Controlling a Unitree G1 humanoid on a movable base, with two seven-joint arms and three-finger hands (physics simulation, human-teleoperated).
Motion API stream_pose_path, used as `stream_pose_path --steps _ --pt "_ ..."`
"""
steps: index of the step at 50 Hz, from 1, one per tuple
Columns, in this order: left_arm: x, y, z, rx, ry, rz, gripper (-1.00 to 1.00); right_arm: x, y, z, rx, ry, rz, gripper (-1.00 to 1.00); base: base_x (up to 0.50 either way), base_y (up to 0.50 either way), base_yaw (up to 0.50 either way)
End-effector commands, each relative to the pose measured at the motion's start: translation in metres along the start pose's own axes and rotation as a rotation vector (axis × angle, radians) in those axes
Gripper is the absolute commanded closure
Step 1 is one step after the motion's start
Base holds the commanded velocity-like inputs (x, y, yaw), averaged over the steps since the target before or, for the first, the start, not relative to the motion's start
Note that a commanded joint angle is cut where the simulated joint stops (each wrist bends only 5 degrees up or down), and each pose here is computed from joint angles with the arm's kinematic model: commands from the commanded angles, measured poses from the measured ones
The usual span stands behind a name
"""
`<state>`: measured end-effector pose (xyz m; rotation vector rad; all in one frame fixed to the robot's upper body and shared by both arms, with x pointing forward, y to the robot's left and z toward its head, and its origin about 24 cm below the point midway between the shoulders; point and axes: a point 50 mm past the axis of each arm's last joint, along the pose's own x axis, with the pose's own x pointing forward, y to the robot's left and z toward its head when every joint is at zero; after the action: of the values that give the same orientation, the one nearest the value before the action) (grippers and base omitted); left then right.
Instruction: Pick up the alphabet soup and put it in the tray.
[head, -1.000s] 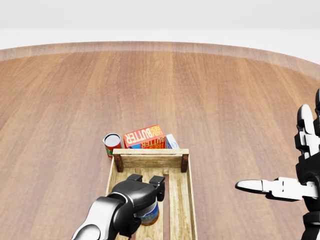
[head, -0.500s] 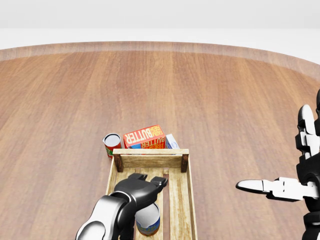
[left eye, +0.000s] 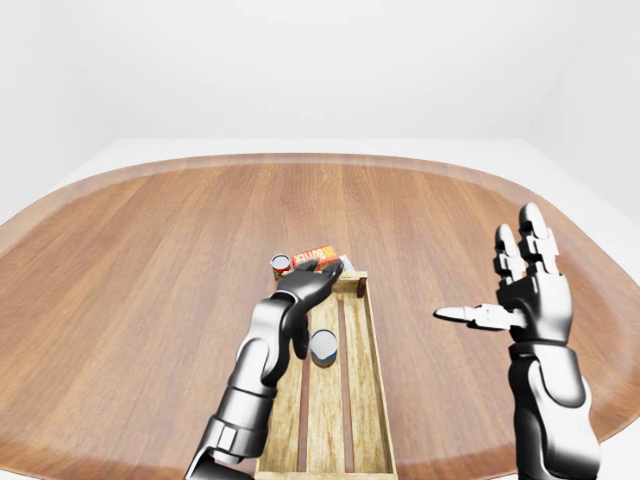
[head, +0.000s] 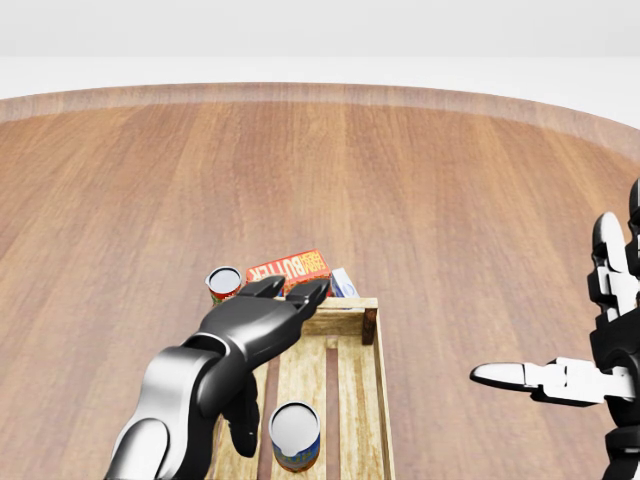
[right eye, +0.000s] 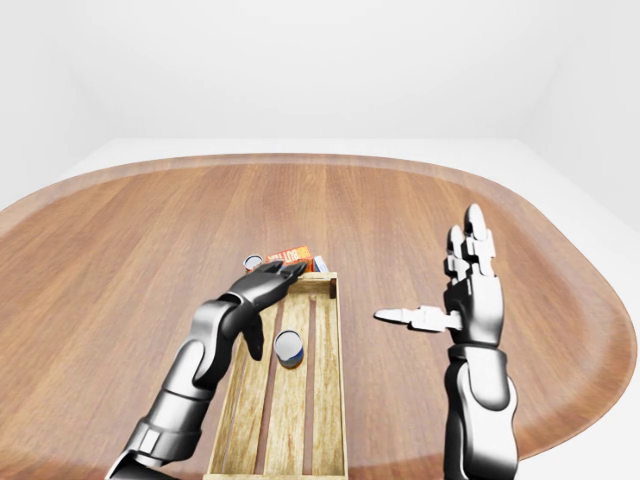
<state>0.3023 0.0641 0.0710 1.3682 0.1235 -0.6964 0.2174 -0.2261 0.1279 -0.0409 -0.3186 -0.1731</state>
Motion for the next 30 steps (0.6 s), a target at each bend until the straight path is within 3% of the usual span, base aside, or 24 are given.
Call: stream_pose_path --steps 1,3,4,8,9,14,15,25,29,30 --pt "-0.051 0.048 -0.007 -0.009 -0.05 0.296 -1.0 -0.001 -0.004 0.007 -0.009 -0.027 -0.009 -1.0 0.0 0.0 0.0" --pt "-0.066 0.065 -0.009 -0.044 -0.062 0.392 -1.0 0.0 -0.003 0.007 -0.007 -0.031 -0.011 -1.0 0.0 0.0 0.0" --pt "-0.067 0.065 -0.009 -0.046 -0.063 0.395 -1.0 0.001 -0.003 0.007 -0.007 -0.032 -0.011 -1.0 0.0 0.0 0.0" --pt "-0.097 0.087 -0.011 -0.073 -0.082 0.545 -1.0 0.001 -0.001 0.006 -0.003 -0.025 -0.008 -1.0 0.0 0.0 0.0" --pt "-0.111 0.089 -0.011 -0.063 -0.095 0.593 -1.0 0.001 -0.002 0.006 -0.003 -0.028 -0.012 -1.0 0.0 0.0 0.0" --pt "-0.131 0.094 -0.021 -0.025 -0.092 0.654 -1.0 0.002 -0.002 0.009 -0.005 -0.039 -0.015 -1.0 0.0 0.0 0.0" --pt "-0.138 0.101 -0.025 -0.053 -0.09 0.69 -1.0 0.002 -0.001 0.009 -0.005 -0.042 -0.014 -1.0 0.0 0.0 0.0" --pt "-0.158 0.101 -0.052 -0.09 -0.055 0.717 -1.0 0.006 0.003 0.009 -0.002 -0.044 -0.004 -1.0 0.0 0.0 0.0" --pt "-0.158 0.093 -0.063 -0.137 -0.046 0.682 -1.0 0.006 0.004 0.011 -0.004 -0.055 0.0 -1.0 0.0 0.0 0.0" --pt "-0.154 0.082 -0.073 -0.167 -0.017 0.637 -1.0 0.007 0.004 0.011 -0.005 -0.053 0.001 -1.0 0.0 0.0 0.0"
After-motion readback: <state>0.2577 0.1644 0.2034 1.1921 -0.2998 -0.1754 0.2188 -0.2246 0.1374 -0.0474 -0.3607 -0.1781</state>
